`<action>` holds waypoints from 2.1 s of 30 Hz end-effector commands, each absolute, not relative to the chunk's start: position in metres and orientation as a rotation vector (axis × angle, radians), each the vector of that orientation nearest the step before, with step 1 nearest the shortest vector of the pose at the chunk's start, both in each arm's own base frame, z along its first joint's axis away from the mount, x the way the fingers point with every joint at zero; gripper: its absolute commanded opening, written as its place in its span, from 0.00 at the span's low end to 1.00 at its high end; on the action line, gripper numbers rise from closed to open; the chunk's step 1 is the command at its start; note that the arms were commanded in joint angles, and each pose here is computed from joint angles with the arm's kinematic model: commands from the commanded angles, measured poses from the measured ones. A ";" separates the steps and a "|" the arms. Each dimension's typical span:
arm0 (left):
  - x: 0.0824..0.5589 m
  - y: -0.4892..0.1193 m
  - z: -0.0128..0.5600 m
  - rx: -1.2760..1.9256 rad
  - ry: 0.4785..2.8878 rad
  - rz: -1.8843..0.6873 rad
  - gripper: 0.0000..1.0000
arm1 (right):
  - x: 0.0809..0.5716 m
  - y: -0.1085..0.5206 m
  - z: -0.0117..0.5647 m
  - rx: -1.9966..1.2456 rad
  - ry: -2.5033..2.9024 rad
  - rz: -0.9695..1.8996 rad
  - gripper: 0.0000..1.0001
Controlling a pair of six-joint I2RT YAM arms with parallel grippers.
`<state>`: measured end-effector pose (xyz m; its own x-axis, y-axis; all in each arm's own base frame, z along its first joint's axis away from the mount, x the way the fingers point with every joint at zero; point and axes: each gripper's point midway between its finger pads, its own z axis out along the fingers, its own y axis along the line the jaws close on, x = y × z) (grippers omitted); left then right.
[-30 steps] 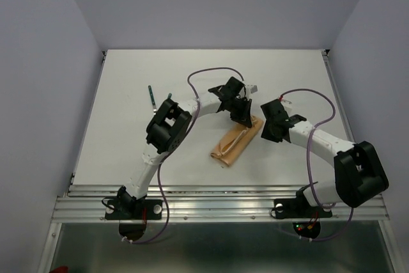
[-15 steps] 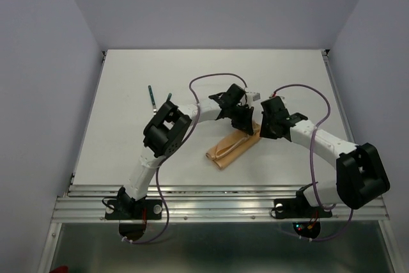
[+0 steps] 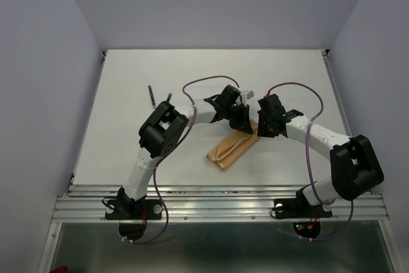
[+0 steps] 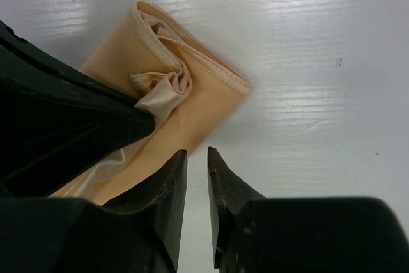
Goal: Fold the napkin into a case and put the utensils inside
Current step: Stuff the top corner of the smaller-rectangle-folded napkin into the folded napkin.
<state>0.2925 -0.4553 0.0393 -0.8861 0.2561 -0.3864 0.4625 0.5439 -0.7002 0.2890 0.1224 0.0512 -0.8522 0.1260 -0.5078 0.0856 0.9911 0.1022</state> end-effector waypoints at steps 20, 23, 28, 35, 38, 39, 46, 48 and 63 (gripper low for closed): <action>0.286 -0.461 0.091 0.626 2.402 -1.397 0.00 | 0.327 0.140 0.049 0.114 2.547 0.134 0.21; 0.285 -0.461 0.092 0.631 2.399 -1.402 0.00 | 0.329 0.136 0.047 0.130 2.545 0.104 0.17; 0.284 -0.461 0.094 0.630 2.396 -1.403 0.00 | 0.330 0.130 0.046 0.153 2.536 0.064 0.07; 0.286 -0.461 0.091 0.616 2.416 -1.390 0.00 | 0.333 0.128 0.059 0.213 2.487 0.070 0.01; 0.287 -0.460 0.090 0.610 2.422 -1.387 0.00 | 0.335 0.123 0.068 0.257 2.449 0.060 0.01; 0.286 -0.459 0.090 0.610 2.426 -1.386 0.00 | 0.335 0.123 0.068 0.263 2.446 0.059 0.01; 0.285 -0.457 0.088 0.606 2.435 -1.377 0.00 | 0.331 0.123 0.067 0.303 2.435 0.077 0.01; 0.286 -0.456 0.091 0.596 2.433 -1.376 0.00 | 0.330 0.123 0.065 0.304 2.437 0.086 0.01; 0.294 -0.456 0.113 0.541 2.358 -1.482 0.00 | 0.325 0.132 0.054 0.163 2.493 0.116 0.23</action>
<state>0.2920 -0.4486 0.0651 -0.9128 0.1767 -0.3683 0.4058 0.4952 -0.7682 0.3191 0.1283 0.0519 -0.8087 0.1600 -0.5661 0.1183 0.9869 0.1098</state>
